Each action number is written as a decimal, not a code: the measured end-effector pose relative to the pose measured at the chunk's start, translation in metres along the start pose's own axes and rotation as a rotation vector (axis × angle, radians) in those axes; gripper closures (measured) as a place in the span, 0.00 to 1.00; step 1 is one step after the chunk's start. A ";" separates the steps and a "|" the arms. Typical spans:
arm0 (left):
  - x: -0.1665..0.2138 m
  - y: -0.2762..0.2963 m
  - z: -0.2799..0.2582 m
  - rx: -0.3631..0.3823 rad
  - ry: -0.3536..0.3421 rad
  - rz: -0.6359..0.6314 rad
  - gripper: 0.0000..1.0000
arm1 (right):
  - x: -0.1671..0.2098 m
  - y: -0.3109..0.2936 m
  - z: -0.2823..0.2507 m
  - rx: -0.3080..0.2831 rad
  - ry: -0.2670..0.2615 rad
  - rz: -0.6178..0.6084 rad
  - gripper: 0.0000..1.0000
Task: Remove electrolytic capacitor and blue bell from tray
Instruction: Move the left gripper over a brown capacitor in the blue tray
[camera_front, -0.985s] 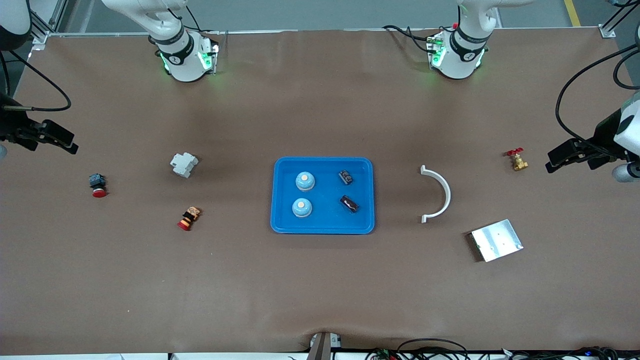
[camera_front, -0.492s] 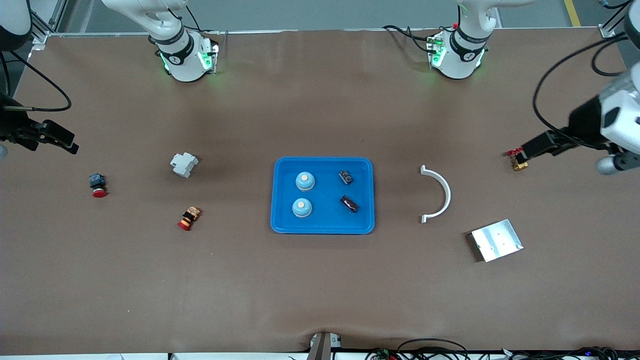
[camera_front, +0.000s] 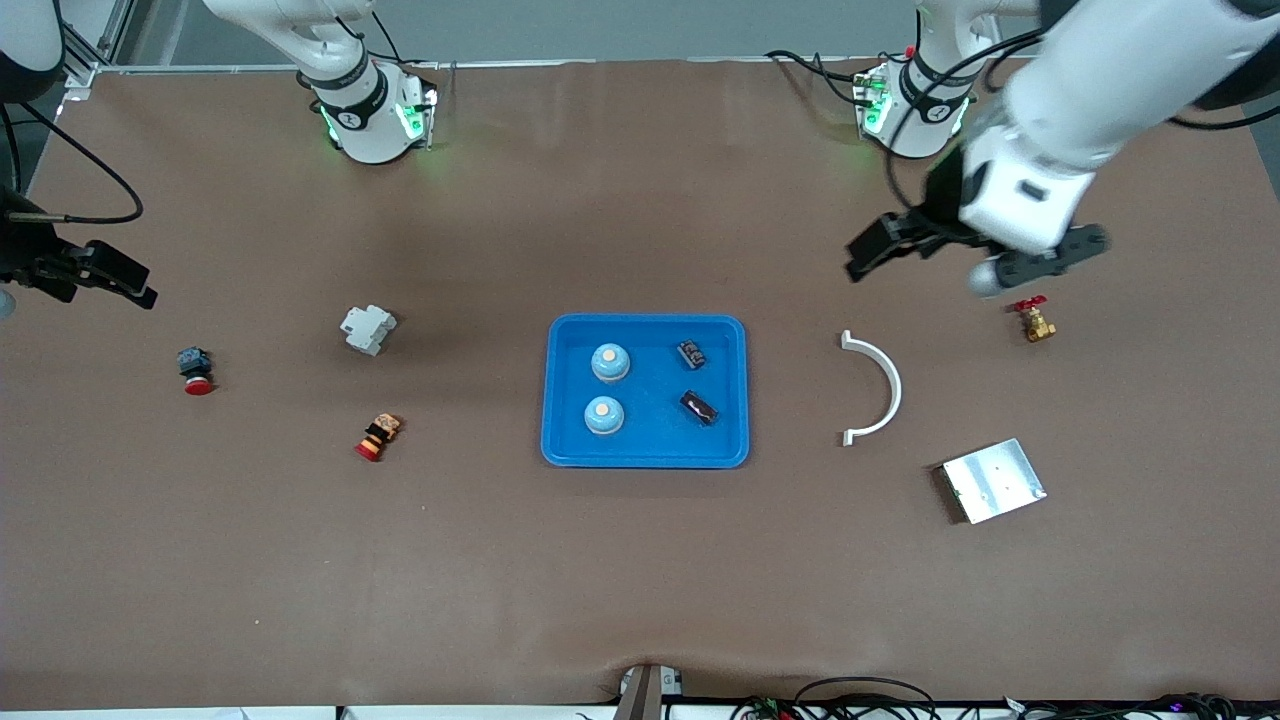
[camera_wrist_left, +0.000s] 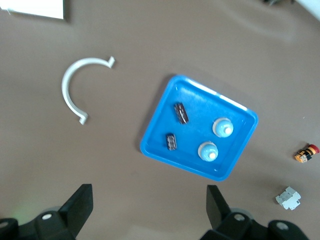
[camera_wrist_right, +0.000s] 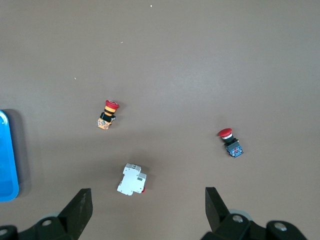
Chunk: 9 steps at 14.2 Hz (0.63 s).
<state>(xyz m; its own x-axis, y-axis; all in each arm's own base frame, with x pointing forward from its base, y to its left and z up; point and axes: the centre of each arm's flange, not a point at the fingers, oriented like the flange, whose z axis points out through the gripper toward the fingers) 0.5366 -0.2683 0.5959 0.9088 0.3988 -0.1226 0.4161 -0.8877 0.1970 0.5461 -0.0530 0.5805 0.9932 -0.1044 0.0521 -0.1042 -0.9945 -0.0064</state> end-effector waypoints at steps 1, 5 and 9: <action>-0.004 0.014 0.021 0.012 -0.015 -0.018 0.00 | 0.000 0.000 0.000 0.000 0.000 -0.001 0.00; -0.010 0.055 0.115 0.088 -0.019 -0.123 0.00 | 0.000 -0.001 0.001 0.000 0.002 -0.001 0.00; -0.009 0.078 0.195 0.134 -0.019 -0.240 0.00 | 0.001 -0.006 0.001 0.000 0.010 -0.010 0.00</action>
<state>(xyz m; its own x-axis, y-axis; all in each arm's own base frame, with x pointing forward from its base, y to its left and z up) 0.5550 -0.3860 0.4232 0.7834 0.5981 -0.1692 0.6106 -0.7913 0.0299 0.5478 -0.0475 0.5794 0.9936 -0.0947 0.0619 -0.0945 -0.9955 -0.0061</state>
